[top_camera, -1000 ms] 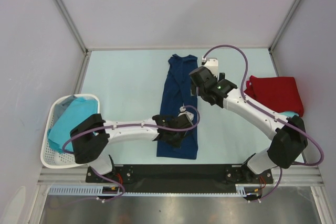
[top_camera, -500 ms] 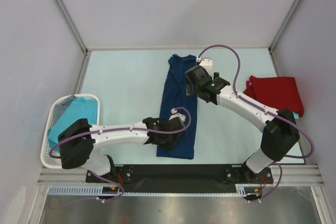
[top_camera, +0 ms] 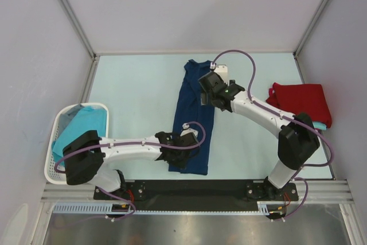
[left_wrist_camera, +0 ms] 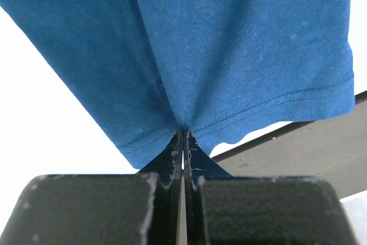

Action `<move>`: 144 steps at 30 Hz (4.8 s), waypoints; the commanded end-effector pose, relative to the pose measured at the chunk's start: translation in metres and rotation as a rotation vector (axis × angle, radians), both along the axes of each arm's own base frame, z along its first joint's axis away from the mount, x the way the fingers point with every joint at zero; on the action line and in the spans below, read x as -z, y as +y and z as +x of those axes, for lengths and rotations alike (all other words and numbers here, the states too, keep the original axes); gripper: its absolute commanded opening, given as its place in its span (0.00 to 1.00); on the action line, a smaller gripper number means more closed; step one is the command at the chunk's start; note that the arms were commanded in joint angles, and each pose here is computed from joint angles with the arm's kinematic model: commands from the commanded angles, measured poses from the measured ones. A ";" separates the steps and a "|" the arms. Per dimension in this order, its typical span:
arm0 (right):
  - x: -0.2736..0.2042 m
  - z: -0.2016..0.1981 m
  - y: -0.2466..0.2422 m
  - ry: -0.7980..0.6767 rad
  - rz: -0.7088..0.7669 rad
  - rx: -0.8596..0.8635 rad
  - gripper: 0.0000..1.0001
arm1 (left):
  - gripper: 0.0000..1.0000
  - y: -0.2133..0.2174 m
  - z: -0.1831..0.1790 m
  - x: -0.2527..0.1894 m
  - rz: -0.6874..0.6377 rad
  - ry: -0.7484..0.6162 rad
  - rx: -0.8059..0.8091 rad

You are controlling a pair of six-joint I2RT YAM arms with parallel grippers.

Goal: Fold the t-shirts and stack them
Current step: Rotate the tshirt 95 degrees

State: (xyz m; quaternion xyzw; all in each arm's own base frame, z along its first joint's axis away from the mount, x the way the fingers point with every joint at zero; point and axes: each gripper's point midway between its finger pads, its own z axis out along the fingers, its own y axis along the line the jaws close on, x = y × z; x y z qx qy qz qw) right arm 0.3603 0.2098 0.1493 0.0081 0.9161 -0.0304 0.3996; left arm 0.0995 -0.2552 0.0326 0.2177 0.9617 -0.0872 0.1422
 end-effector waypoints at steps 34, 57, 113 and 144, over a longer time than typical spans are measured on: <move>0.062 0.045 0.060 0.158 0.029 -0.102 0.35 | 0.38 0.022 0.047 -0.089 -0.145 -0.331 -0.235; 0.106 0.038 0.080 0.243 -0.014 -0.151 0.32 | 0.38 0.032 0.039 -0.075 -0.128 -0.297 -0.256; 0.034 0.059 0.047 0.100 -0.020 -0.042 0.84 | 0.38 0.022 0.044 -0.070 -0.097 -0.303 -0.232; 0.014 0.080 0.027 0.091 0.056 -0.012 0.64 | 0.39 -0.038 0.069 -0.066 -0.114 -0.330 -0.074</move>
